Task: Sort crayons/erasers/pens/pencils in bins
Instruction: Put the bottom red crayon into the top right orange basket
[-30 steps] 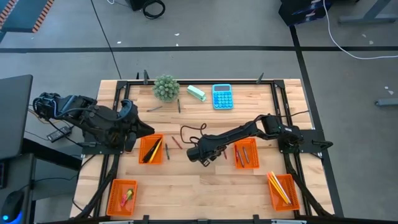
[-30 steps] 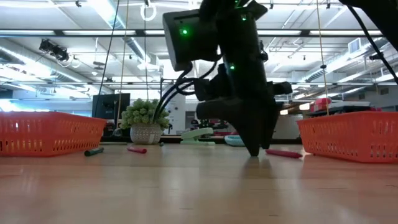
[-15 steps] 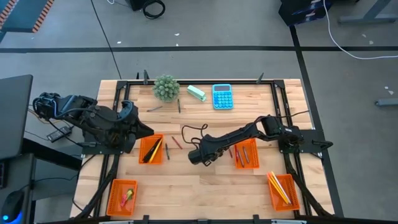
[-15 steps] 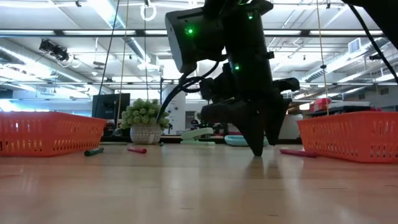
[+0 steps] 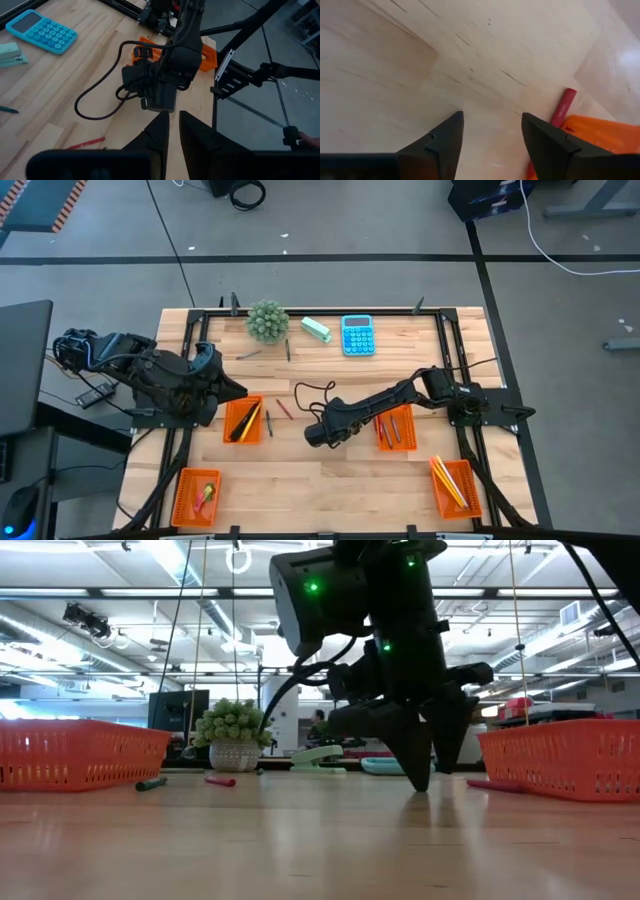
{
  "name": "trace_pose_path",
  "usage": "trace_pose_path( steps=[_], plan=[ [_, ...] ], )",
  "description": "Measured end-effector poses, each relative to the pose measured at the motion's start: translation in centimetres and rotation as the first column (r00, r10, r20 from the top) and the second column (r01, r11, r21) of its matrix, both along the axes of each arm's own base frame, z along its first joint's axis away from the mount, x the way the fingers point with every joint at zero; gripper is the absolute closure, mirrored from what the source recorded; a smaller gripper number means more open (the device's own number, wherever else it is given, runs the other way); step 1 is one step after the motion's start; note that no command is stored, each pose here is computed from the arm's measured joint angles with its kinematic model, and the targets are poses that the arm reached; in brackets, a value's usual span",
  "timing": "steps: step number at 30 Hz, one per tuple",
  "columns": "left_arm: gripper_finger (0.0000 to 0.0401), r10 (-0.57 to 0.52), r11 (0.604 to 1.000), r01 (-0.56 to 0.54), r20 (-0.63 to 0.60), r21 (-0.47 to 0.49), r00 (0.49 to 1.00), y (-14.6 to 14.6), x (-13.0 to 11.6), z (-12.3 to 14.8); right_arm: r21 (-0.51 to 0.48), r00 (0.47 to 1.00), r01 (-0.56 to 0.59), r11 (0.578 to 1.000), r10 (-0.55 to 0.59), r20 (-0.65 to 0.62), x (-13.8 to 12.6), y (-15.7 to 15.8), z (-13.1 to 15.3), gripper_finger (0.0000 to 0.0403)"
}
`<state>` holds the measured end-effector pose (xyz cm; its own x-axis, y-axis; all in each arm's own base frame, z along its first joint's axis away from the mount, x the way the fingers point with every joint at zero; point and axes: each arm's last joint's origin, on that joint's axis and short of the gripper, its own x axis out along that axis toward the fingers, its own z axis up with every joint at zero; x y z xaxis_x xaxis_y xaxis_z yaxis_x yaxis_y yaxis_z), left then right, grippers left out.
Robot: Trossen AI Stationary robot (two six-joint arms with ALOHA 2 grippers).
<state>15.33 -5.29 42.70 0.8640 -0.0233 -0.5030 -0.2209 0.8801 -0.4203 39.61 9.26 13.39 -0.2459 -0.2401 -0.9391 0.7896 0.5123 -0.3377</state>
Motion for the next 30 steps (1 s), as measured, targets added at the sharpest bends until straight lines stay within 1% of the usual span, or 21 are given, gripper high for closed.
trace_pose_path(
  steps=[5, 8, 9, 11, 14, 16, 19, 24, 30],
  plan=[
    [0.0347, -0.013, 1.000, 0.013, 0.003, -0.006, 1.000, -0.2, -0.2, 0.1, 0.021, 1.000, 0.014, 1.000, -0.014, -0.024, -0.2, 0.0, 0.0, 0.0189],
    [0.0347, -0.028, 1.000, 0.028, 0.005, -0.008, 1.000, -0.4, -0.4, 0.1, 0.036, 0.996, 0.070, 0.997, -0.067, -0.055, -0.6, 0.2, 0.4, 0.0189],
    [0.0348, -0.032, 0.999, 0.032, 0.005, -0.008, 0.999, -0.5, -0.4, 0.1, 0.047, 0.993, 0.085, 0.995, -0.081, -0.084, -1.0, 0.3, 0.5, 0.0189],
    [0.0351, -0.037, 0.999, 0.037, 0.004, -0.007, 0.999, -0.5, -0.4, 0.1, 0.047, 0.995, 0.086, 0.995, -0.083, -0.058, -1.2, 0.8, 1.1, 0.0189],
    [0.0355, -0.037, 0.999, 0.037, 0.005, 0.000, 0.999, -0.5, -0.4, 0.1, 0.005, 0.999, 0.053, 0.999, -0.053, -0.005, -1.7, 1.3, 3.4, 0.0189],
    [0.0355, -0.033, 0.999, 0.033, 0.006, 0.008, 0.999, -0.5, -0.4, 0.1, -0.017, 0.999, 0.042, 0.999, -0.042, 0.027, -2.0, 1.3, 3.8, 0.0189],
    [0.0354, -0.016, 1.000, 0.016, 0.010, 0.020, 1.000, -0.4, -0.4, 0.1, -0.029, 0.998, 0.060, 0.998, -0.059, 0.016, -3.1, 0.9, 3.9, 0.0189],
    [0.0355, -0.011, 1.000, 0.011, 0.012, 0.025, 1.000, -0.4, -0.4, 0.1, 0.005, 0.997, 0.079, 0.997, -0.079, 0.001, -5.6, 0.3, 3.1, 0.0189],
    [0.0357, -0.008, 1.000, 0.007, 0.014, 0.025, 1.000, -0.4, -0.3, 0.1, -0.004, 0.996, 0.086, 0.996, -0.086, -0.020, -9.0, -0.5, 3.8, 0.0189]
  ],
)
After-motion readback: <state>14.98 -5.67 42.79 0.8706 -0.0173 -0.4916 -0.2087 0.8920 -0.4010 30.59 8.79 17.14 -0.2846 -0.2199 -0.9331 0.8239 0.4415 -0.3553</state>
